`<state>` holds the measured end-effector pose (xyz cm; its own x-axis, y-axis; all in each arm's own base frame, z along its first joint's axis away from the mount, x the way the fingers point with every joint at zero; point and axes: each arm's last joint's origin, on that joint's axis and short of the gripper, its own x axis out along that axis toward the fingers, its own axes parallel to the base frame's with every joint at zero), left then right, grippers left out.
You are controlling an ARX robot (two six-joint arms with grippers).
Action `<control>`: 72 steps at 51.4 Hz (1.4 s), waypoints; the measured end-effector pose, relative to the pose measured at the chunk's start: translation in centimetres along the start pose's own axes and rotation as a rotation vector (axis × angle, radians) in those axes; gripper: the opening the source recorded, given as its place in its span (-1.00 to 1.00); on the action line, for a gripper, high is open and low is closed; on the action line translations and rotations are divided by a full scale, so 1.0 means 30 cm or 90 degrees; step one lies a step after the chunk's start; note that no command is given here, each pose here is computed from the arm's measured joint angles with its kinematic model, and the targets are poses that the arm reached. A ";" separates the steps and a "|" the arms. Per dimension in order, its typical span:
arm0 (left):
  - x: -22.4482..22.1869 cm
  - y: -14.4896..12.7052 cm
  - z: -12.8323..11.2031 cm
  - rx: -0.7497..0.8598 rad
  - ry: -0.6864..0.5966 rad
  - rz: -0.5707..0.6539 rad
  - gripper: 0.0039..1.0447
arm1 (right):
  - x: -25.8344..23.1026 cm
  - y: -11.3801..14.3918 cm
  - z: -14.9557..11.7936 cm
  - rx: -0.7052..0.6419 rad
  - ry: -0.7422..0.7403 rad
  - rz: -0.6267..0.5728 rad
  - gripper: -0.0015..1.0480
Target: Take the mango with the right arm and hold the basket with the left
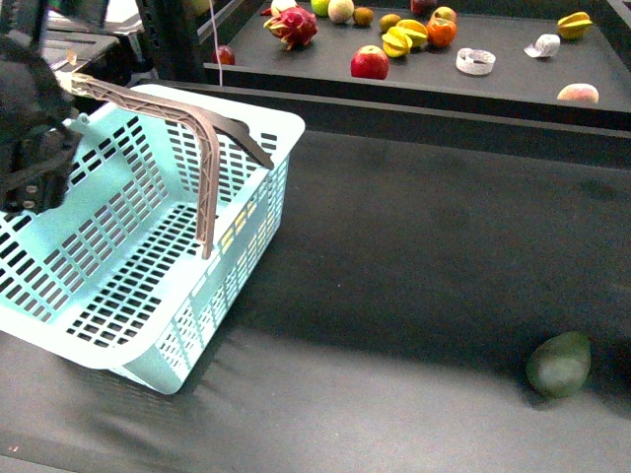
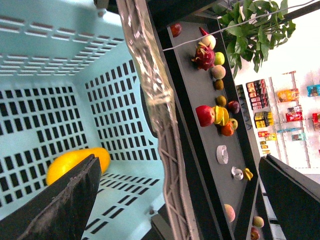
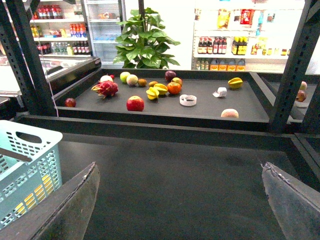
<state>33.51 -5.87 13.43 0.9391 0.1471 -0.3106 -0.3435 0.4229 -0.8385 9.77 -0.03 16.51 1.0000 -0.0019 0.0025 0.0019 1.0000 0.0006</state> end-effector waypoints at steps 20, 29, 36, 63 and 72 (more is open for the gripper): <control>-0.233 0.085 0.215 0.127 -0.062 -0.054 0.89 | 0.000 0.000 0.000 0.000 0.000 0.000 0.85; -0.374 0.133 0.283 0.141 -0.076 -0.067 0.89 | 0.000 0.000 0.000 0.000 0.000 0.000 0.85; -0.449 0.176 0.327 0.137 -0.089 -0.064 0.89 | 0.000 0.000 0.000 0.000 0.000 0.000 0.85; -0.497 0.204 0.382 0.190 -0.113 -0.055 0.89 | 0.000 0.000 0.000 0.000 0.000 0.000 0.85; -0.537 0.212 0.332 0.544 -0.096 -0.200 0.26 | 0.000 0.000 0.000 0.000 0.000 0.000 0.85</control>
<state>16.27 3.37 17.57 0.9999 0.0030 -0.0131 -0.0061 0.9705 -0.2410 9.77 -0.03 16.51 1.0000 -0.0019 0.0025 0.0019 1.0000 0.0006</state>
